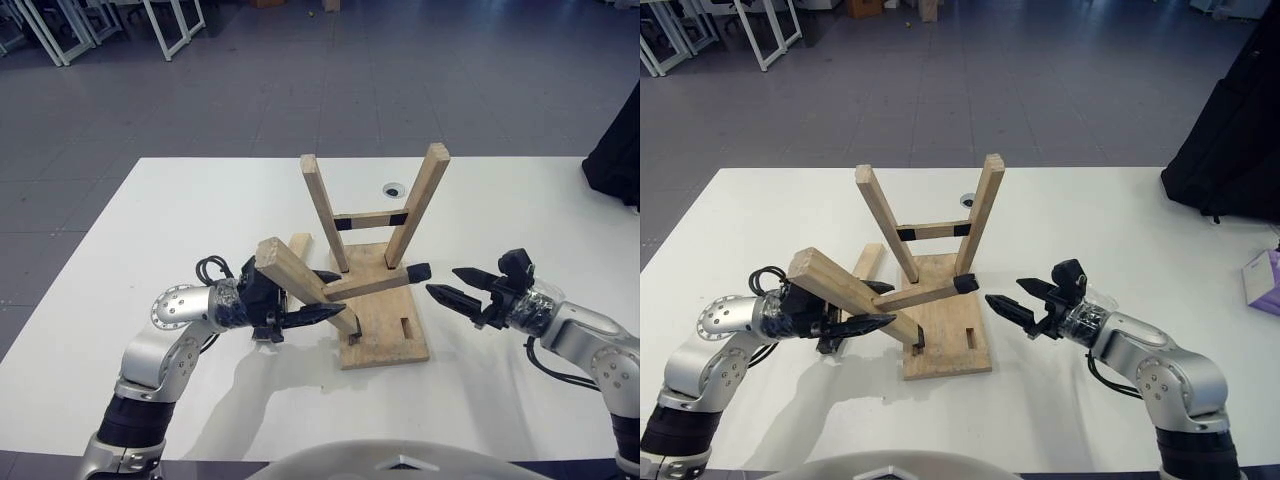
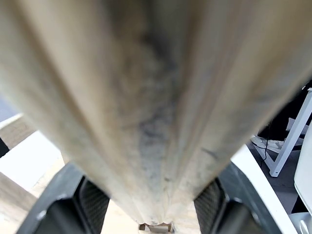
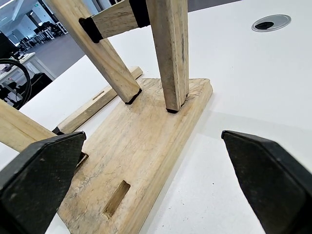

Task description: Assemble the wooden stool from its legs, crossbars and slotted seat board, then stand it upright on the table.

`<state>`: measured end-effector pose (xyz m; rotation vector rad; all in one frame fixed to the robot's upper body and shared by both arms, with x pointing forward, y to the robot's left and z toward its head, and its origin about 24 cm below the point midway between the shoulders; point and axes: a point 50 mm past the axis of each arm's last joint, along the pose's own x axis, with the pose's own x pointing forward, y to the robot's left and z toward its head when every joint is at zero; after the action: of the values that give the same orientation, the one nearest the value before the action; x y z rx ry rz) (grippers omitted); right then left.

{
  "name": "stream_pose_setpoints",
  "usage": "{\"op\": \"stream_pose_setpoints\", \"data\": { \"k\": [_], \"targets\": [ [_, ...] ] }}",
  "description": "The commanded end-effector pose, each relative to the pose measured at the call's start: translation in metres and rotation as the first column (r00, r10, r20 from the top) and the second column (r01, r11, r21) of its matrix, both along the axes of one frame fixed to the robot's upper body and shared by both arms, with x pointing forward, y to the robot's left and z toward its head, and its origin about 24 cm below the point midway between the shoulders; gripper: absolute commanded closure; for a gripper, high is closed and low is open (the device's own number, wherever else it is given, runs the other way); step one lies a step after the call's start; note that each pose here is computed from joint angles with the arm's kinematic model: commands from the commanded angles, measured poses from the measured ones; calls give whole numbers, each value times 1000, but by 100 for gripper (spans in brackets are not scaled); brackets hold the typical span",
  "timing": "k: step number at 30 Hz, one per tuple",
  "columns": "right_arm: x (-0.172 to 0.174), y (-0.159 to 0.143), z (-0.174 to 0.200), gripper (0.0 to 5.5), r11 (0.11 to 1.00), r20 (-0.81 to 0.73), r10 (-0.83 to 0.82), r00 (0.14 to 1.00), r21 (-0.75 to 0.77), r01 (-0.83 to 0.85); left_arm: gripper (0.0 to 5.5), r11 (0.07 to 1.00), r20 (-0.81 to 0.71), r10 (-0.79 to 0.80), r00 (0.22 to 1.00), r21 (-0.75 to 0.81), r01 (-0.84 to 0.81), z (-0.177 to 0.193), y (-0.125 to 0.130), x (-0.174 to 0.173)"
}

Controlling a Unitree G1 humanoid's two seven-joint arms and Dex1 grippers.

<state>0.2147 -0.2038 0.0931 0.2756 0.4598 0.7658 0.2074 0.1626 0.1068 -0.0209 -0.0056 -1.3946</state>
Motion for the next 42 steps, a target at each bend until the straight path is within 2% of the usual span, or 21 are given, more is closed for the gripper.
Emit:
{"op": "stream_pose_setpoints", "data": {
  "k": [1,15,23,27,30,36,37,42],
  "targets": [
    [5,2,3,35,1000,22,7,1000,-9,-6,346,999,-7,-25,1000,30,25,-5,0,-3],
    [4,5,0,35,1000,24,15,1000,-9,-15,346,991,7,-32,999,126,31,-6,21,12],
    [5,4,-5,35,999,19,-29,999,-35,30,346,888,-17,-122,992,445,117,-47,8,4],
    [12,2,-5,35,996,32,-77,997,-53,79,346,853,-67,-146,987,497,160,-64,3,3],
    [14,2,-4,35,994,38,-95,995,-57,97,346,836,-22,-95,995,540,92,-68,1,16],
    [18,0,-6,35,988,50,-136,989,-64,139,346,863,124,-77,989,505,4,-38,6,57],
    [18,0,-6,33,988,51,-139,989,-63,142,308,866,141,-85,986,500,3,-33,7,62],
    [17,1,-7,33,987,54,-143,988,-62,146,224,880,183,-108,977,475,8,-18,9,79]
  ]
}}
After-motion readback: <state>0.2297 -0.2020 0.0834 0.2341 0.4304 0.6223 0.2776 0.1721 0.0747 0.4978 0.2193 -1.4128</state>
